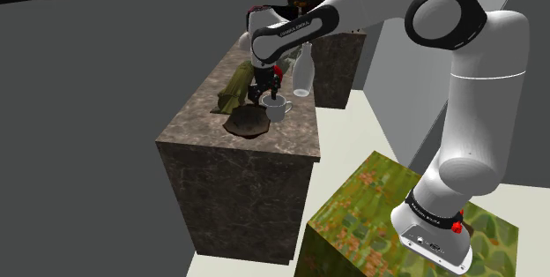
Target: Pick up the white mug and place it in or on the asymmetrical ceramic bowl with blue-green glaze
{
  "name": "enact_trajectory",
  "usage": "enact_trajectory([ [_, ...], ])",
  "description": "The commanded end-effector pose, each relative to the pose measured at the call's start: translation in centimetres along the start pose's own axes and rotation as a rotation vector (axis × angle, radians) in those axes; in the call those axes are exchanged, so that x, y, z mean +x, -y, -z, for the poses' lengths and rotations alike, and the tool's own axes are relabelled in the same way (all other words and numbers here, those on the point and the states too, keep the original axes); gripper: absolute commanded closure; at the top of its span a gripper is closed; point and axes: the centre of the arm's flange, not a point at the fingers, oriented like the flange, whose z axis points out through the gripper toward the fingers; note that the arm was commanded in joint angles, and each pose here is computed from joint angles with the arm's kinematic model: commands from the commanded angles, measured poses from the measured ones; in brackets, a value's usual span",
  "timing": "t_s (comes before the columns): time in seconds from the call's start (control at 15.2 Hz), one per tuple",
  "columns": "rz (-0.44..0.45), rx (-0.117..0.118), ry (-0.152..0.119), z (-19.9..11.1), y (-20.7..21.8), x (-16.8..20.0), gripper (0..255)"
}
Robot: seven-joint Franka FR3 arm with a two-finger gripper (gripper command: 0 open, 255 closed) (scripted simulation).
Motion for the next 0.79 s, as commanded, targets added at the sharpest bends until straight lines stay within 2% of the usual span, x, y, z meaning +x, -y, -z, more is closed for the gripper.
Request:
enact_trajectory([
  [0.0,0.000,0.000,0.000,-0.03,0.01,-0.01,0],
  [0.2,0.000,0.000,0.000,-0.02,0.01,-0.01,0],
  [0.26,0.000,0.000,0.000,-0.02,0.01,-0.01,255],
  [0.73,0.000,0.000,0.000,-0.06,0.03,0.04,255],
])
